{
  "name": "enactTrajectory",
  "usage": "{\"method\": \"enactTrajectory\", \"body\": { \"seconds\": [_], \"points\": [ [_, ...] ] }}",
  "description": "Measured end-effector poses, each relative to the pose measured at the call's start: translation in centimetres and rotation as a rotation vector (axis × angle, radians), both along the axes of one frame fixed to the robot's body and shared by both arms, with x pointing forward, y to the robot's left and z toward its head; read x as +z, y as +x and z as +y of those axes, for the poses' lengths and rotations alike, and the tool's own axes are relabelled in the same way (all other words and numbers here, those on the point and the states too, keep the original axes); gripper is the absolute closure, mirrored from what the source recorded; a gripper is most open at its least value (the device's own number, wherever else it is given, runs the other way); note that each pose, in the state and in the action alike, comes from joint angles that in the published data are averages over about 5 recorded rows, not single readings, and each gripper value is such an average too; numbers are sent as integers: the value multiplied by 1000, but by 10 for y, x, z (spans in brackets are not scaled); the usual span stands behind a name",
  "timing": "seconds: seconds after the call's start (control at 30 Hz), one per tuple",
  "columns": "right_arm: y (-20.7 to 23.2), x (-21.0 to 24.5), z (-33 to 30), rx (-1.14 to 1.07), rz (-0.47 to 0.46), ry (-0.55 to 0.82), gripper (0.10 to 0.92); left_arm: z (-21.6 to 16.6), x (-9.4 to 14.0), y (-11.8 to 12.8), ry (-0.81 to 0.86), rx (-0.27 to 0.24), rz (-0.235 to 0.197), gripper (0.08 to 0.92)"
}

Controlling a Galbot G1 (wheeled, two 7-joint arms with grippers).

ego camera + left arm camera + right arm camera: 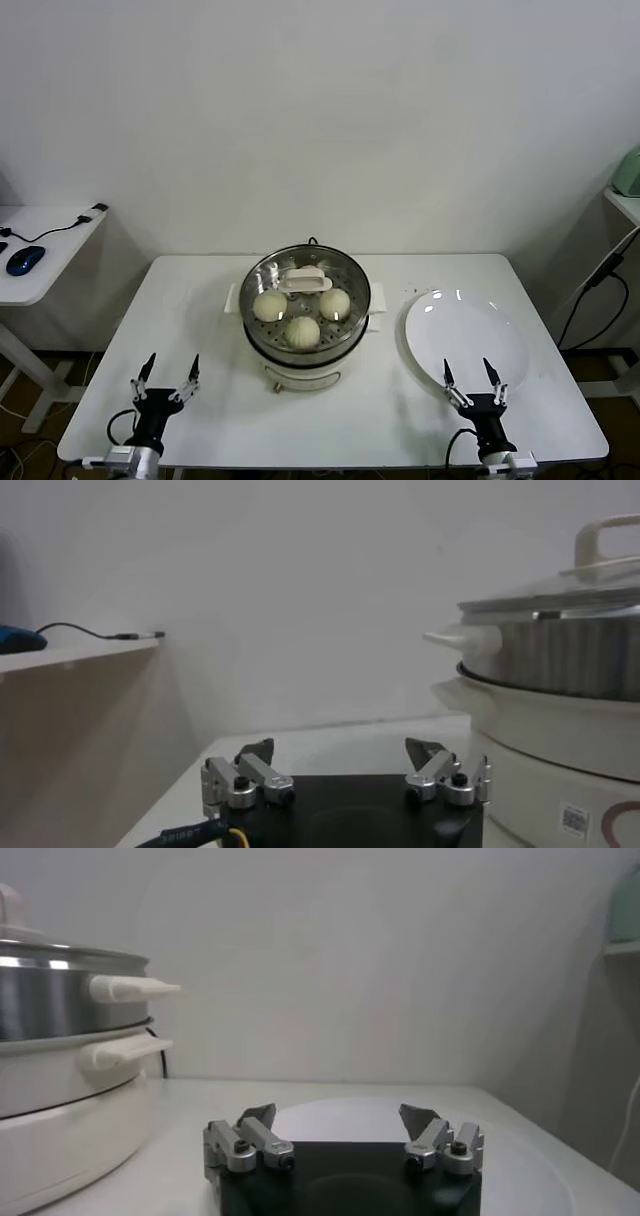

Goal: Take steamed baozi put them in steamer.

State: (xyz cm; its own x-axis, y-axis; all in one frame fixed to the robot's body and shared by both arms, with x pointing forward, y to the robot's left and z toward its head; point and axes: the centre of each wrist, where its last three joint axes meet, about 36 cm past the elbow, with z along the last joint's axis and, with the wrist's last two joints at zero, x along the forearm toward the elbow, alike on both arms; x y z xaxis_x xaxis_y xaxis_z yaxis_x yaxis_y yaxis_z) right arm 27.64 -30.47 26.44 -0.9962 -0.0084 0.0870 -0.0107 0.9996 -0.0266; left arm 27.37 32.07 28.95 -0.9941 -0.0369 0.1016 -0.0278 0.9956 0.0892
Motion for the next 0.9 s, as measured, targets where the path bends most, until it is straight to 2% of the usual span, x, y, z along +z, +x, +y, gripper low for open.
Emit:
{"method": "enactTrajectory", "body": {
  "seconds": [0.9],
  "points": [
    [-2,-2,3,-4,3,10,200,-5,-1,-3,-18,-5,-10,177]
  ]
}}
